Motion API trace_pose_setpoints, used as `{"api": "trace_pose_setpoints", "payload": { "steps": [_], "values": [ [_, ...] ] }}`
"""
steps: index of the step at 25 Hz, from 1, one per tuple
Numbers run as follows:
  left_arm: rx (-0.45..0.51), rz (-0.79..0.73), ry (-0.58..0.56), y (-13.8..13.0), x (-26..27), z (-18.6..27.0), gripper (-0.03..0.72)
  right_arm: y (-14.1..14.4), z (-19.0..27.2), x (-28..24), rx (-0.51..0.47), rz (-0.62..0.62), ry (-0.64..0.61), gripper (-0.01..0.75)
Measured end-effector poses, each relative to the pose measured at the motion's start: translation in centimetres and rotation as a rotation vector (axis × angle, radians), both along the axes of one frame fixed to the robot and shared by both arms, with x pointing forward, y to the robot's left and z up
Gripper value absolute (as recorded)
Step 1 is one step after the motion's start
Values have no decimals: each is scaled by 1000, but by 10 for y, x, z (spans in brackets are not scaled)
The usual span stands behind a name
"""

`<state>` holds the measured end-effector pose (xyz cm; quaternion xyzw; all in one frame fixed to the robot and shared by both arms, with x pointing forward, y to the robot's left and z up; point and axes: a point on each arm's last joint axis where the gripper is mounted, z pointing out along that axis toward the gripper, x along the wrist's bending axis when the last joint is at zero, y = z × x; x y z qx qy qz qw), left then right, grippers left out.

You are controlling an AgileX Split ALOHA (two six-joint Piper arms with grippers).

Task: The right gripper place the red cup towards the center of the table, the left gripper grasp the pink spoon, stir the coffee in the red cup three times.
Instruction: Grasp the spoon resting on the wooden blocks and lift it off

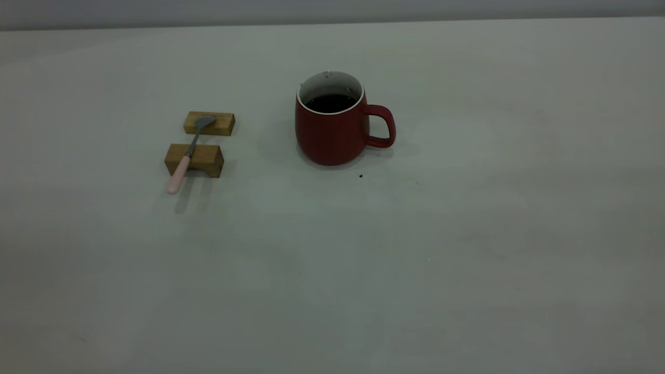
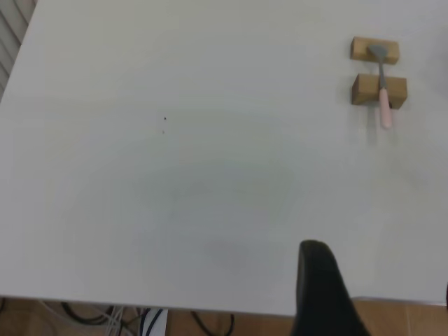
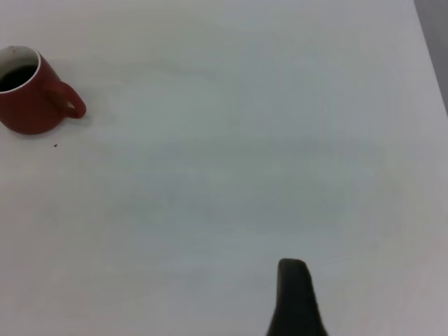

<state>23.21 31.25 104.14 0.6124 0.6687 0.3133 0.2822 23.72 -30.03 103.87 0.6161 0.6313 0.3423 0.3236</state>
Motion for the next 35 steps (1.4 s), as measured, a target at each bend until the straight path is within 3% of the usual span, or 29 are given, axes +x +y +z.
{"api": "trace_pose_setpoints", "payload": {
  "steps": [7, 15, 20, 29, 35],
  "values": [
    [11, -14, 254, -5, 76, 17, 492, 0, 0, 0, 0, 0, 0, 591],
    [-136, -28, 538, -25, 188, -10, 492, 0, 0, 0, 0, 0, 0, 591],
    [-130, -57, 579, -38, 248, -41, 492, 0, 0, 0, 0, 0, 0, 591],
    [-95, -119, 742, -91, 315, -133, 492, 0, 0, 0, 0, 0, 1, 591],
    [-92, -109, 773, -102, 347, -170, 492, 0, 0, 0, 1, -1, 2, 591]
  ]
}}
